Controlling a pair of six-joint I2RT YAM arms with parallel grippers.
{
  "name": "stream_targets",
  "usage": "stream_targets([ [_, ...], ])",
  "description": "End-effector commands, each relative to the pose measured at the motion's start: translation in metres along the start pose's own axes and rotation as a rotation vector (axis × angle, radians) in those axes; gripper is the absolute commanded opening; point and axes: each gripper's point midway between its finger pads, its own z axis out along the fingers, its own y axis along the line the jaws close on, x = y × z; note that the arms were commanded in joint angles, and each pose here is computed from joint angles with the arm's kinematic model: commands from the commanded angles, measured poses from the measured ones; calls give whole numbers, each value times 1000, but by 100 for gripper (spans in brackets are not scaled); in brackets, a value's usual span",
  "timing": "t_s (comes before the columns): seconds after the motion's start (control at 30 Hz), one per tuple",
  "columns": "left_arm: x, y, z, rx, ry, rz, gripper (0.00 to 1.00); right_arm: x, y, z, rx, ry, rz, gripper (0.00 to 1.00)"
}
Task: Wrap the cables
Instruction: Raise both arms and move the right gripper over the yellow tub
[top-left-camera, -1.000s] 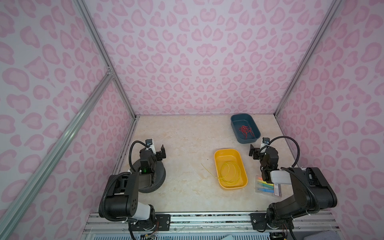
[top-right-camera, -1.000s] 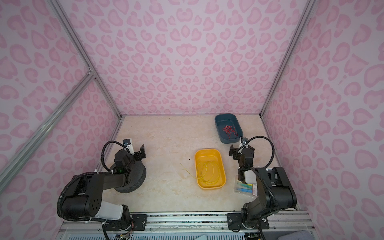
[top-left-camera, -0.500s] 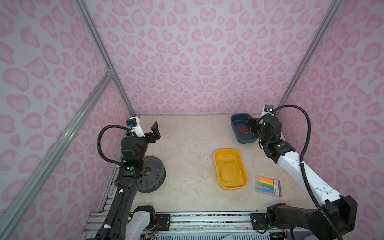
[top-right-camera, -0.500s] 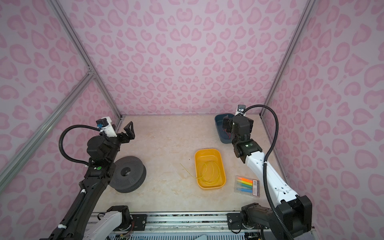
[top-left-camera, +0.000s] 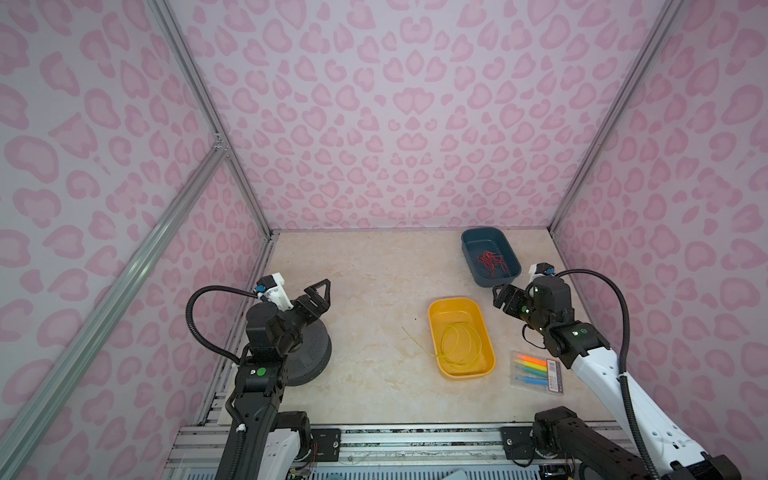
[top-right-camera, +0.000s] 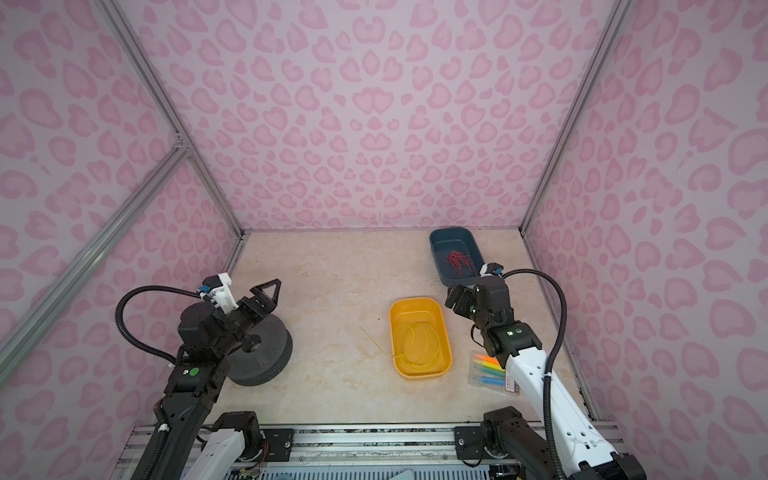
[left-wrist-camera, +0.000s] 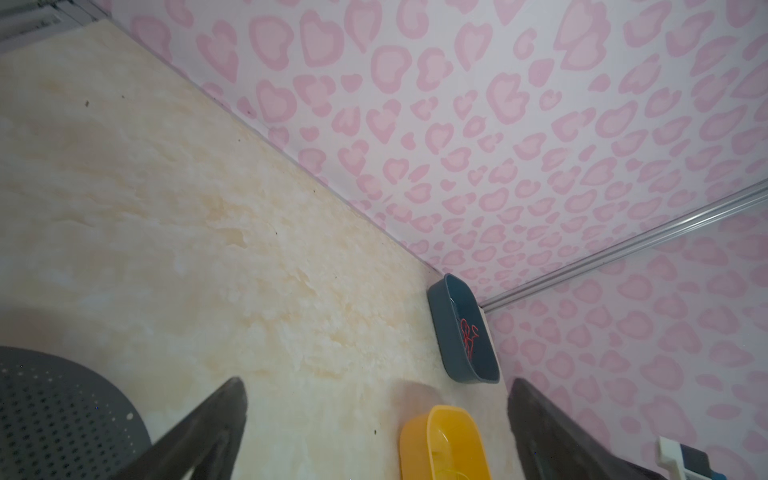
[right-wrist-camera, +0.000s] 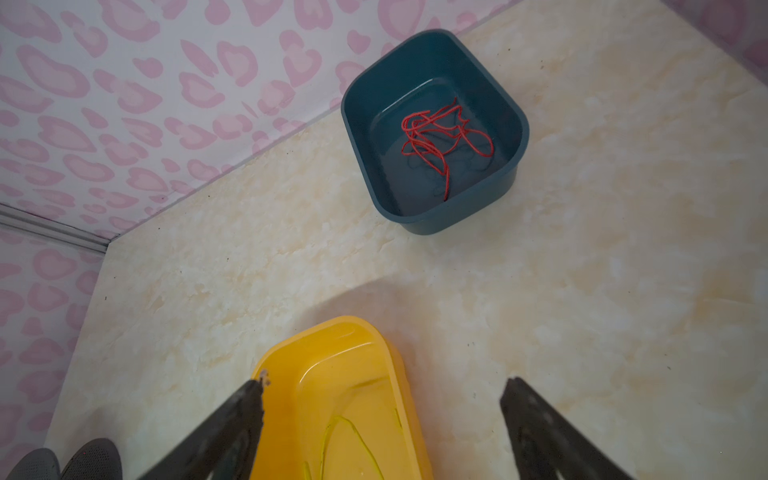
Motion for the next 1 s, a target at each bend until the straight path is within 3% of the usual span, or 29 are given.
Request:
stream_targets([
  [0.0,20,-9,0,62,111,-16,97,23,13,3,-84,141,-39,53],
  [0.13,48,-10,-3,104,226,-1,89,52,3,9,36,283,-144,22],
  [0.27,69,-7,-8,94,274,27,87,77,-10,11,146,372,-248,21],
  [0.4,85,-20,-12,140,323,45,86,95,-12,16,131,432,-257,28],
  [0.63,103,-27,-16,185,357,50,82,125,-19,27,123,557,-283,24],
  [0.97,106,-37,-14,204,381,73,82,135,-35,38,188,576,-299,25],
])
